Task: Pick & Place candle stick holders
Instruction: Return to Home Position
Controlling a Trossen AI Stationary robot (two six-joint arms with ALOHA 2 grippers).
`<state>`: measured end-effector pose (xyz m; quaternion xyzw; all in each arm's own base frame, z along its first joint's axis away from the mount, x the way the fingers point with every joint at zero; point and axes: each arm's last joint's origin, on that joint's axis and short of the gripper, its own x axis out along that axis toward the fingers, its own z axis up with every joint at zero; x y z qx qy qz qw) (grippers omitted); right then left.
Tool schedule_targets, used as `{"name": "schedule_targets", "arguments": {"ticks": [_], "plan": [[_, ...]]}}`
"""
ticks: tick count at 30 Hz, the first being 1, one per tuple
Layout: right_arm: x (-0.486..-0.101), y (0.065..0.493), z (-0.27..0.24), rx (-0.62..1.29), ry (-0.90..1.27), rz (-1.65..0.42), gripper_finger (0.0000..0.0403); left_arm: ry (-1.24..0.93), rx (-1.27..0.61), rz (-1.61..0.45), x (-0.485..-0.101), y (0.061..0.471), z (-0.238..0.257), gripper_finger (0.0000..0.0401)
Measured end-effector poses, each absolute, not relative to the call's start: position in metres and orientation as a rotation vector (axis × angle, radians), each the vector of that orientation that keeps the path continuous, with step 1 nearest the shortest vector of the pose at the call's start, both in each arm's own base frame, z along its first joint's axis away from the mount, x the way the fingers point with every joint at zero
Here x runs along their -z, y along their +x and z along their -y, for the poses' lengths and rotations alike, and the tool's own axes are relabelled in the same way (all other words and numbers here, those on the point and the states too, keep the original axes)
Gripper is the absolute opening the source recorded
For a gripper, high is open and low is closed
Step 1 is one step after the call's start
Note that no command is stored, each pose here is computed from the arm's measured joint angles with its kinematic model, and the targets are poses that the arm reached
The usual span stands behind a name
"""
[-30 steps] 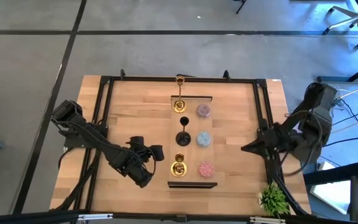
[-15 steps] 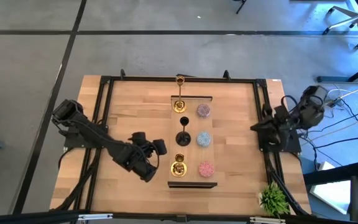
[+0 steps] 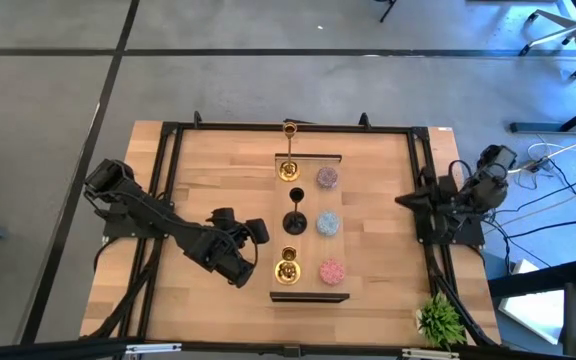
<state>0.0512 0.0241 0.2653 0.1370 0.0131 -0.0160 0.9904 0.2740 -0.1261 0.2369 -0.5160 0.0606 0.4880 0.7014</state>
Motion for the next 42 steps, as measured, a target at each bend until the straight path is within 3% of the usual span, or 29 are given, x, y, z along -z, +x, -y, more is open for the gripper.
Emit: {"name": "schedule_targets", "arguments": {"ticks": [4, 9, 15, 30, 36, 42], "plan": [[-0.257, 0.054, -0.029, -0.041, 0.196, -0.114, 0.0, -1.149, -1.084, -0.127, -0.237, 0.274, 0.126, 0.0243], [-0.24, 0.055, -0.027, 0.022, 0.127, -0.225, 0.0, -1.15, -1.085, -0.127, -0.237, 0.274, 0.126, 0.0243], [-0.234, 0.063, -0.028, 0.094, 0.119, -0.18, 0.0, -1.153, -1.084, -0.126, -0.237, 0.274, 0.126, 0.0243], [-0.242, 0.079, -0.023, 0.021, 0.074, -0.13, 0.0, -1.194, -1.053, -0.108, -0.239, 0.278, 0.129, 0.0243], [-0.216, 0.1, -0.024, -0.045, 0.123, -0.124, 0.0, -1.202, -1.033, -0.064, -0.241, 0.28, 0.13, 0.0243], [-0.198, 0.108, -0.016, 0.013, 0.184, -0.128, 0.0, -1.214, -1.011, -0.046, -0.242, 0.282, 0.132, 0.0243]]}}
